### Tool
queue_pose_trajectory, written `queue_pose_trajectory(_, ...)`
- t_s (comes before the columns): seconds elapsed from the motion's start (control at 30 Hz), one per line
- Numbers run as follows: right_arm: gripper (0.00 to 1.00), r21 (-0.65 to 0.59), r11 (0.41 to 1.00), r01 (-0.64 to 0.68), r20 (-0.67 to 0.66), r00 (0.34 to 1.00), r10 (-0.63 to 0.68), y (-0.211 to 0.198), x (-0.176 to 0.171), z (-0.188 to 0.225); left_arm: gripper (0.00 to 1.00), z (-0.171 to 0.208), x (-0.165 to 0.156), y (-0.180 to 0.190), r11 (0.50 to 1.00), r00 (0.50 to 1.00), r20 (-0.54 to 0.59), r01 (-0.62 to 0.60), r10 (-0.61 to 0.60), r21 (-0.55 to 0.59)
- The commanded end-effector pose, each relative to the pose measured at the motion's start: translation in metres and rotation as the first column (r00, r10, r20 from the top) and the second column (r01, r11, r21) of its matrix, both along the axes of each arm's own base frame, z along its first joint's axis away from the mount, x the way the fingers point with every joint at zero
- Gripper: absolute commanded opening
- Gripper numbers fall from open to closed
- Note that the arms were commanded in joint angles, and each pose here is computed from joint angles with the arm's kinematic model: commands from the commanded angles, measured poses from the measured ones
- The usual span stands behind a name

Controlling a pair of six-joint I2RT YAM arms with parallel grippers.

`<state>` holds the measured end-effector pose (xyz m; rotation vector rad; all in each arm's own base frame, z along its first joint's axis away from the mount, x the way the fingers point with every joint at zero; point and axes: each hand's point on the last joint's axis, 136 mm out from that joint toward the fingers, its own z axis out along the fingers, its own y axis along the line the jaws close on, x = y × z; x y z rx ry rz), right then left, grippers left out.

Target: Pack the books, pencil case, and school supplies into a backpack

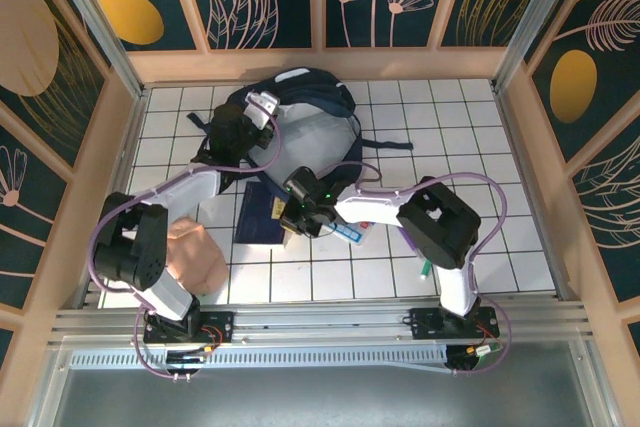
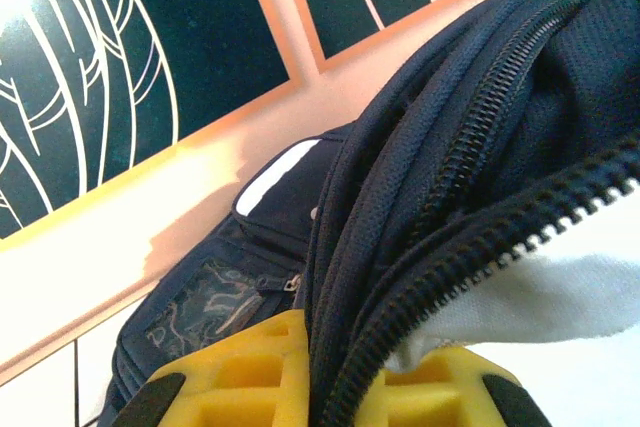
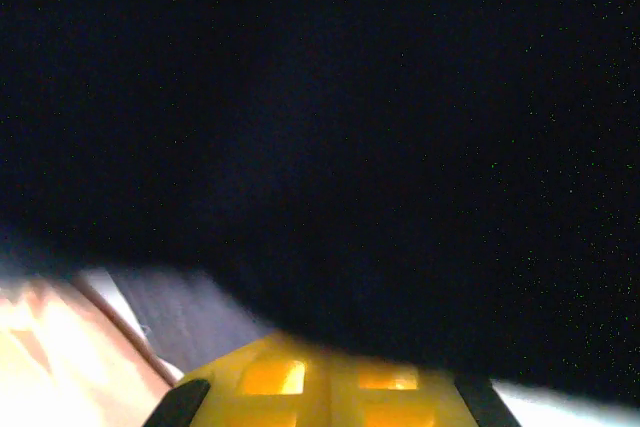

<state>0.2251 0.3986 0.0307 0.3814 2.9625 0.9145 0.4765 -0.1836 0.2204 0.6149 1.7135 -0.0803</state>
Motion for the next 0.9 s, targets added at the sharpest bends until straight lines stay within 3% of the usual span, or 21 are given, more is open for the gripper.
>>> queue_pose_trajectory(0.0,0.00,-0.103,0.967,-0.233,-0.096,0.970,0.224,-0.039,-0.062,-0.008,0.00,0.033,0.022,0.013,0.995,0.992,0.093,-0.081,0.086,-0.057)
queue_pose_trajectory(0.2,0.00,-0.214,0.929,-0.301,-0.002,0.951,0.308,-0.076,-0.078,0.009,0.01,0.024,0.027,0.026,0.983,0.986,0.078,-0.140,0.149,-0.119)
queue_pose_trajectory(0.27,0.00,-0.230,0.926,-0.299,0.027,0.949,0.313,-0.084,-0.079,0.012,0.16,0.020,0.028,0.031,0.976,0.983,0.046,-0.168,0.175,-0.139)
queue_pose_trajectory(0.37,0.00,-0.212,0.921,-0.327,0.057,0.937,0.346,-0.084,-0.080,0.012,0.67,0.012,0.015,0.027,0.972,0.986,-0.071,-0.159,0.149,-0.171)
queue_pose_trajectory(0.43,0.00,-0.215,0.910,-0.355,0.072,0.923,0.377,-0.082,-0.080,0.013,0.76,0.013,-0.007,0.025,0.961,0.978,-0.172,-0.156,0.118,-0.227)
queue_pose_trajectory(0.53,0.04,-0.211,0.896,-0.392,0.081,0.906,0.416,-0.081,-0.081,0.015,0.77,0.018,-0.059,0.031,0.908,0.943,-0.324,-0.201,0.078,-0.367)
queue_pose_trajectory(0.6,0.12,-0.201,0.888,-0.415,0.083,0.896,0.437,-0.081,-0.084,0.016,0.77,0.010,-0.106,0.028,0.852,0.895,-0.445,-0.224,-0.011,-0.473)
queue_pose_trajectory(0.63,0.15,-0.191,0.884,-0.427,0.080,0.891,0.447,-0.081,-0.085,0.016,0.83,0.004,-0.128,0.026,0.822,0.861,-0.505,-0.245,-0.058,-0.514)
queue_pose_trajectory(0.7,0.24,-0.188,0.873,-0.450,0.082,0.878,0.471,-0.083,-0.088,0.016,0.85,-0.020,-0.179,0.020,0.731,0.731,-0.659,-0.352,-0.175,-0.585)
queue_pose_trajectory(0.77,0.30,-0.186,0.866,-0.465,0.082,0.871,0.485,-0.087,-0.088,0.015,0.93,-0.043,-0.223,0.009,0.678,0.599,-0.745,-0.419,-0.293,-0.604)
queue_pose_trajectory(0.8,0.32,-0.173,0.864,-0.472,0.079,0.868,0.490,-0.088,-0.088,0.016,0.93,-0.057,-0.243,0.008,0.661,0.527,-0.791,-0.478,-0.311,-0.579)
queue_pose_trajectory(0.87,0.35,-0.144,0.864,-0.483,0.079,0.864,0.497,-0.088,-0.088,0.015,0.93,-0.076,-0.272,0.006,0.662,0.443,-0.838,-0.529,-0.318,-0.531)
